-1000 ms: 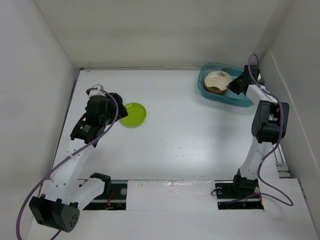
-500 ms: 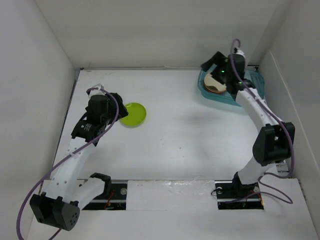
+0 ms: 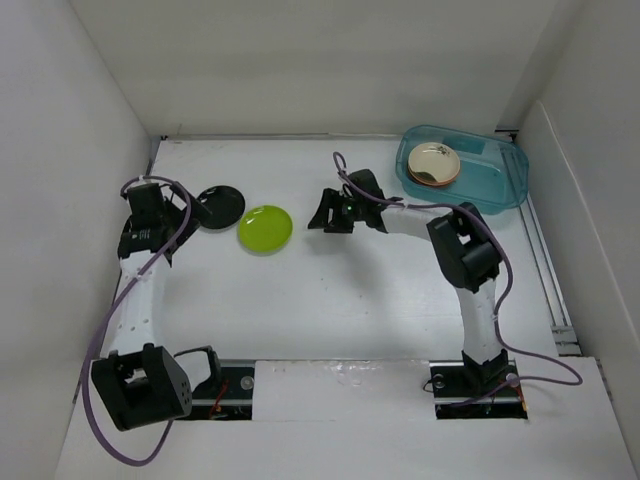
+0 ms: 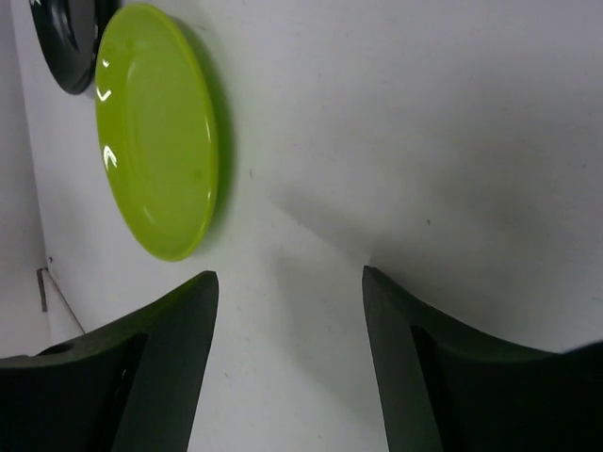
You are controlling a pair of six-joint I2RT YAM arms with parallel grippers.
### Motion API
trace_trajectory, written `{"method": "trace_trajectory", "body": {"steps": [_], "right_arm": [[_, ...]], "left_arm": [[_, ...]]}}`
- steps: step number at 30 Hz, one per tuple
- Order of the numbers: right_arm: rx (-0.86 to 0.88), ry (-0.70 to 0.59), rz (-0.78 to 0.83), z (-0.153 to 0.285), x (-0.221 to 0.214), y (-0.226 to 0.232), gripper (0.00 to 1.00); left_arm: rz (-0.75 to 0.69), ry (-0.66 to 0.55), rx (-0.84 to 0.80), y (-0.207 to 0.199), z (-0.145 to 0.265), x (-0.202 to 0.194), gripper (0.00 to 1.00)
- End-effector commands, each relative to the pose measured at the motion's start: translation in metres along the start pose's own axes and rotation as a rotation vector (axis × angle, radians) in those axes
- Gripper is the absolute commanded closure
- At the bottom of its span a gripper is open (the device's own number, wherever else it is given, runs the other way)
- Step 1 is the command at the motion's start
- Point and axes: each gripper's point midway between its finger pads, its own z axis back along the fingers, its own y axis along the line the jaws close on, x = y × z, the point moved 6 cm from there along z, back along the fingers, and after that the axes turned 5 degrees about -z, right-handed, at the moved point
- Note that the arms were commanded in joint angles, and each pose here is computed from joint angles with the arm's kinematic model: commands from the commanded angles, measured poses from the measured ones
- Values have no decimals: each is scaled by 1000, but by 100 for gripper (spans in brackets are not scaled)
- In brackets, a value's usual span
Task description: Place the plates into the plastic bin on the countertop
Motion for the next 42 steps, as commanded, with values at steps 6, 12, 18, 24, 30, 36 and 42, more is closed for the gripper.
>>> {"method": "trace_trajectory", "body": {"steps": [6,12,18,24,30,36,42], "right_arm": [[145,10,30,-20,9,33,34],[153,63,-46,-49,0,30,41],[155,71,-93,-68,3,33,51],[157,100,-106,-76,5,42,76],[154,-53,-122,-10,45,65,100],[114,-322,-70,107,116,66,100],[-125,-602,-231,215,179,-44,100]], "left_arm": [[6,-55,-38,-3,12,6,0],[6,-72,-14,1,15,6,0],[6,-75,-28,0,18,6,0],[-4,-78,-40,-1,20,6,0],[-13,-70,-35,1,18,3,0],[-23,-61,-52,-1,19,2,0],[-24,-64,-65,-3,19,3,0]]}}
